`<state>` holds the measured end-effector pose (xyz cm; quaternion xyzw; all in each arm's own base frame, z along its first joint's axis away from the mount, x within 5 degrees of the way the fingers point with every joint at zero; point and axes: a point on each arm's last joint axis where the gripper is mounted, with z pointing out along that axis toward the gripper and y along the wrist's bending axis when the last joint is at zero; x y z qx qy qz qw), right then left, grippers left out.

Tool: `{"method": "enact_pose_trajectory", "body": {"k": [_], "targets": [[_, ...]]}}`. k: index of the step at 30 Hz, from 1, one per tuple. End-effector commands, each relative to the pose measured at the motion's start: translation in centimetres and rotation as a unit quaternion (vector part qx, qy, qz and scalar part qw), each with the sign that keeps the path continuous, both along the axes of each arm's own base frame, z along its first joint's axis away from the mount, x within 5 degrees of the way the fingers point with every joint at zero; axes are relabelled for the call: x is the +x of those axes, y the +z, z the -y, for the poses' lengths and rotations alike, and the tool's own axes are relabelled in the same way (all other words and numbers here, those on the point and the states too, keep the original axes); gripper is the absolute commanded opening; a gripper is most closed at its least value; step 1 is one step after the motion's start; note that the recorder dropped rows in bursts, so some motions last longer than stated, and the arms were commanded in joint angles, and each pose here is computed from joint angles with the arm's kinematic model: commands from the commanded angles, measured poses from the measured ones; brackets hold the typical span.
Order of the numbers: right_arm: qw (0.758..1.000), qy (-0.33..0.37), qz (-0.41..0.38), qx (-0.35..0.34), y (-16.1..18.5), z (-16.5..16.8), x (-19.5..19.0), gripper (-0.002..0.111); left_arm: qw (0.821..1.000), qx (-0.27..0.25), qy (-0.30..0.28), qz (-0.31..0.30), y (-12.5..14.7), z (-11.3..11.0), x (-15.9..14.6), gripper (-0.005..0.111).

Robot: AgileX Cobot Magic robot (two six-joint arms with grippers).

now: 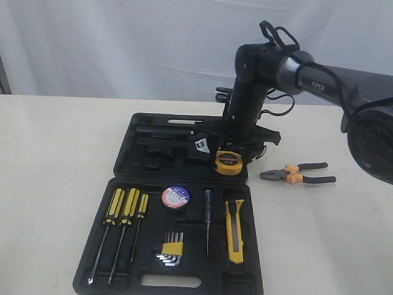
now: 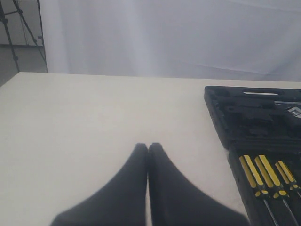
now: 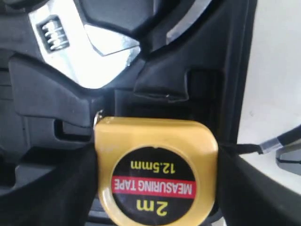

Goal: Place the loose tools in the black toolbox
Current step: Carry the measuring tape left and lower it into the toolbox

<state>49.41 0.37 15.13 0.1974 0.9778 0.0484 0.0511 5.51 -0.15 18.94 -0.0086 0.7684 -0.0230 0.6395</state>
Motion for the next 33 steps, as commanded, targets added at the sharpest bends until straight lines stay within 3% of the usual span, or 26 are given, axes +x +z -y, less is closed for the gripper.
{"method": "enact_pose_trajectory", "body": {"k": [1,14,22,24,33], "targets": [[1.0,0.006,0.016,-0.006,-0.87,0.13,0.46,0.0,1.0,-0.003,-0.001,0.0,-0.06,0.02,-0.01,0.0],[0.999,0.043,0.029,-0.011,-0.84,0.13,0.64,0.002,1.0,-0.003,-0.001,0.0,-0.06,0.02,-0.01,0.0],[0.999,0.04,0.021,0.0,-0.85,-0.07,0.49,0.077,1.0,-0.003,-0.001,0.0,-0.06,0.02,-0.01,0.0],[0.999,0.039,0.021,0.006,-0.84,-0.16,0.5,0.082,1.0,-0.003,-0.001,0.0,-0.06,0.02,-0.01,0.0],[0.999,0.038,0.009,0.012,-0.75,-0.26,0.26,0.082,1.0,-0.002,-0.001,0.0,-0.06,0.02,-0.01,0.0]]}}
